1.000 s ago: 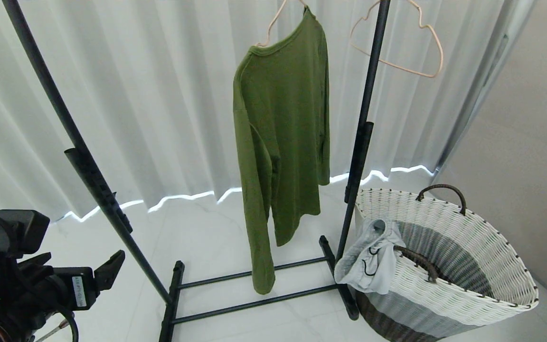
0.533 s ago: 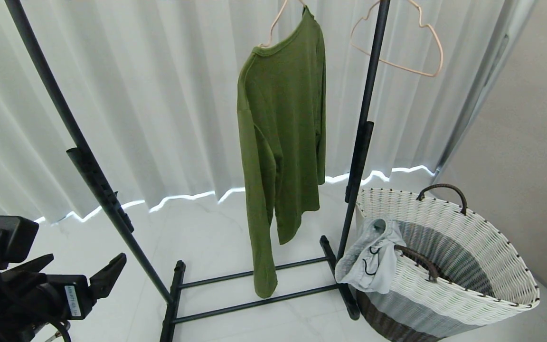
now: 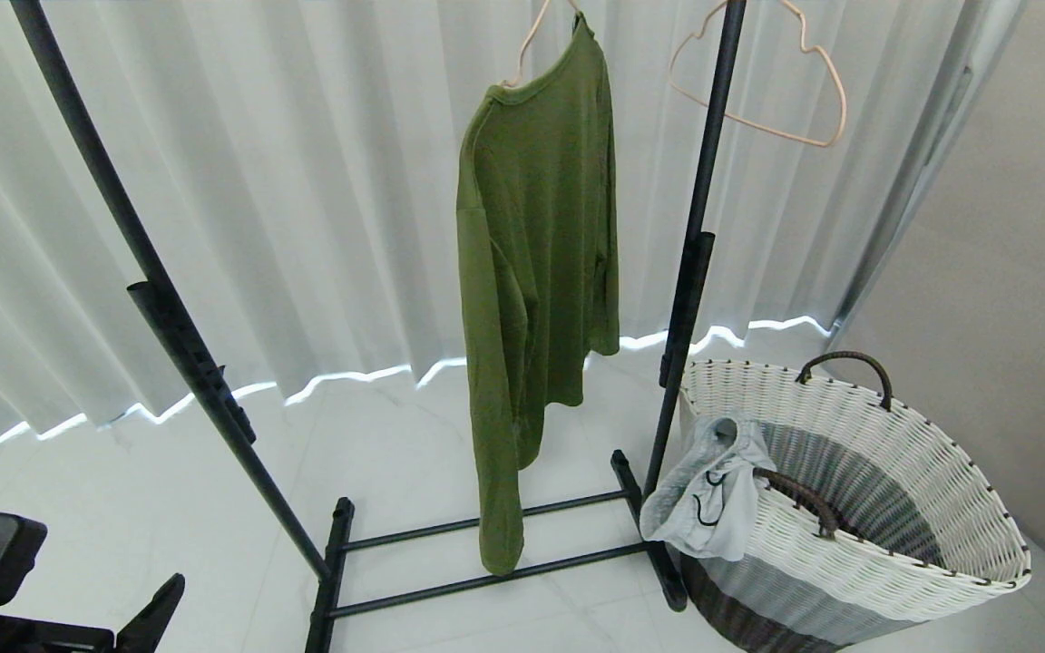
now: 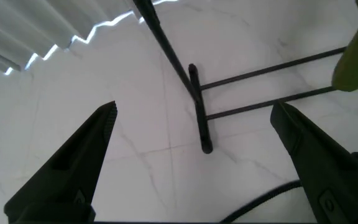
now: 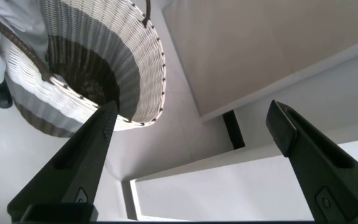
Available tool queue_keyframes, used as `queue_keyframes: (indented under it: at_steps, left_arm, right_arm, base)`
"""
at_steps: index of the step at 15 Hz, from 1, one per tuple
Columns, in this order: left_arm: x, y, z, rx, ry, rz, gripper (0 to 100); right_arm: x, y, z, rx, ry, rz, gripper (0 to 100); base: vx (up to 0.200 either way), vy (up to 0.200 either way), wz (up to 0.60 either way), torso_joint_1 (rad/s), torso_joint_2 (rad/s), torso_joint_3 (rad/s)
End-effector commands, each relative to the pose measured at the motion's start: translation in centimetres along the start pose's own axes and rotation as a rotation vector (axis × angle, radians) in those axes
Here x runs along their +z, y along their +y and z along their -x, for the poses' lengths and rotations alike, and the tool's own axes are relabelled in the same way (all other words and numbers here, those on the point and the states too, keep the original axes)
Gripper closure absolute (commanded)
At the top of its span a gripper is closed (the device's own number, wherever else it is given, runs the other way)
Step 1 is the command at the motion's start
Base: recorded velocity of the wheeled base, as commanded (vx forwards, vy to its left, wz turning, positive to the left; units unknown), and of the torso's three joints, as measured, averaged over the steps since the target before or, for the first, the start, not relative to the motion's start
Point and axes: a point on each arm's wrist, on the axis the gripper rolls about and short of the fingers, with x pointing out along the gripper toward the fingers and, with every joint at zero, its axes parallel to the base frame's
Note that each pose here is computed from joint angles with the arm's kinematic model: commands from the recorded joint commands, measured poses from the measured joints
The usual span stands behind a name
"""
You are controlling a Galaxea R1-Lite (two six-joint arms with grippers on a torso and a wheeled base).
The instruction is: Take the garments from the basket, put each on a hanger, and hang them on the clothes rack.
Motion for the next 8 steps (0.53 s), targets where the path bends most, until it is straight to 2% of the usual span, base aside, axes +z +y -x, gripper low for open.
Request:
queue_keyframes:
  at_steps: [1,3,5,6,7,8]
  left_arm:
    - [-0.44,0.21,1.16,-0.046,-0.062,0.020,0]
    - [-0.64,-0.11,1.71,-0.209,-0.112,0.008,0]
    - [-0.91,-0.36,1.60,-0.283,-0.091,0.020,0]
    - [-0.98,-0.44,1.34,-0.291,-0.063,0.073,0]
    - [-1.01,-0.50,1.18,-0.298,-0.035,0.168,0]
    - [-1.04,-0.58,0.93,-0.302,0.005,0.303,0]
  right_arm:
    - [0.02,0.00,0.00,0.001,-0.001,0.000,0]
    - [0.06,-0.01,0.04,0.013,-0.008,-0.002,0]
    - [0.06,0.00,0.04,0.019,-0.010,-0.002,0]
    - [0.05,-0.02,0.07,0.020,-0.012,-0.002,0]
    - [0.06,-0.03,0.10,0.022,-0.015,-0.006,0]
    - [0.14,-0.03,0.14,0.041,-0.035,-0.017,0]
  base:
    - [0.000,0.000,0.00,0.000,0.00,0.000]
    - [0.000,0.000,0.00,0.000,0.00,0.000]
    - [0.000,0.000,0.00,0.000,0.00,0.000]
    - [0.000,0.000,0.00,0.000,0.00,0.000]
    - [0.000,0.000,0.00,0.000,0.00,0.000]
    - [0.000,0.000,0.00,0.000,0.00,0.000]
